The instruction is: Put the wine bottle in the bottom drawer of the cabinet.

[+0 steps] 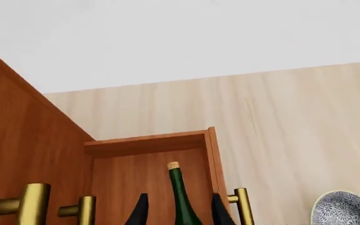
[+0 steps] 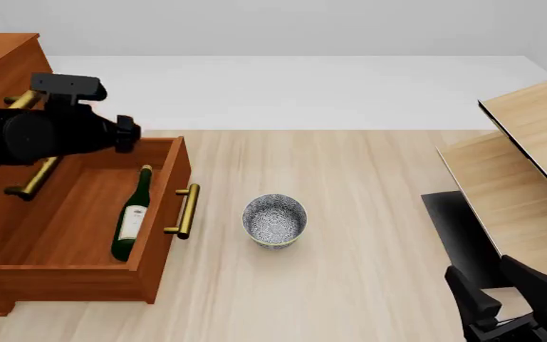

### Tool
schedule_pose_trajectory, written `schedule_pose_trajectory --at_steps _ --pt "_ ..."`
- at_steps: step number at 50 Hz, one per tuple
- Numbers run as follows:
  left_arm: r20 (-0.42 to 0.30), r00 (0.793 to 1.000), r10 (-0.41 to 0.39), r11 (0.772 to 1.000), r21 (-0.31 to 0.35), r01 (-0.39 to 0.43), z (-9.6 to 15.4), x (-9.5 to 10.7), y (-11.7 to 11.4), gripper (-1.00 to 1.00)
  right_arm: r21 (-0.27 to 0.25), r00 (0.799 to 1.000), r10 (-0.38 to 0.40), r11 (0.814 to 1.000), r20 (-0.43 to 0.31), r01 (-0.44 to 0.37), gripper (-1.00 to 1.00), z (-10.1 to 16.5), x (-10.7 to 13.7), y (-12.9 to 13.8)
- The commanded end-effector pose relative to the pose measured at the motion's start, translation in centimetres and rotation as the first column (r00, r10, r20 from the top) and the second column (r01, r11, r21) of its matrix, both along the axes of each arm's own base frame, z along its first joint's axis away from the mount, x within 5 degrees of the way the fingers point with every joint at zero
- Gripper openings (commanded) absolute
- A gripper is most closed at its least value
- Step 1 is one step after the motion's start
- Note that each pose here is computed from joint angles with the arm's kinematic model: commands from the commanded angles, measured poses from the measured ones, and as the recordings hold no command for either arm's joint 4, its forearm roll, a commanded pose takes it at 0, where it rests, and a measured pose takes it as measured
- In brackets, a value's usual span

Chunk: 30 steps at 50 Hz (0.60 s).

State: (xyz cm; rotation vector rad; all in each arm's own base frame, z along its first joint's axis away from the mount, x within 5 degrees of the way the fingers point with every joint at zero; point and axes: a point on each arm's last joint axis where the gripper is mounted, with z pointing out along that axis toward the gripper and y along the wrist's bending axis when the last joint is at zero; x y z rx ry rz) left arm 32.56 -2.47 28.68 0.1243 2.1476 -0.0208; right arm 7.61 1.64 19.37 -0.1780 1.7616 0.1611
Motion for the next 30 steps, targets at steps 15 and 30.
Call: schedule_pose_trajectory --at_steps 15,30 --pt "0.25 0.966 -0.058 0.998 -0.022 0.066 12.6 -11.9 -0.4 1.0 -0.007 1.0 0.01 1.0 0.004 -0.01 1.0 0.1 0.2 0.1" --pt "0.358 0.934 -0.017 0.998 -0.054 0.039 18.0 -20.0 1.0 1.0 -0.007 1.0 0.014 1.0 0.011 -0.014 1.0 0.1 0.2 0.2"
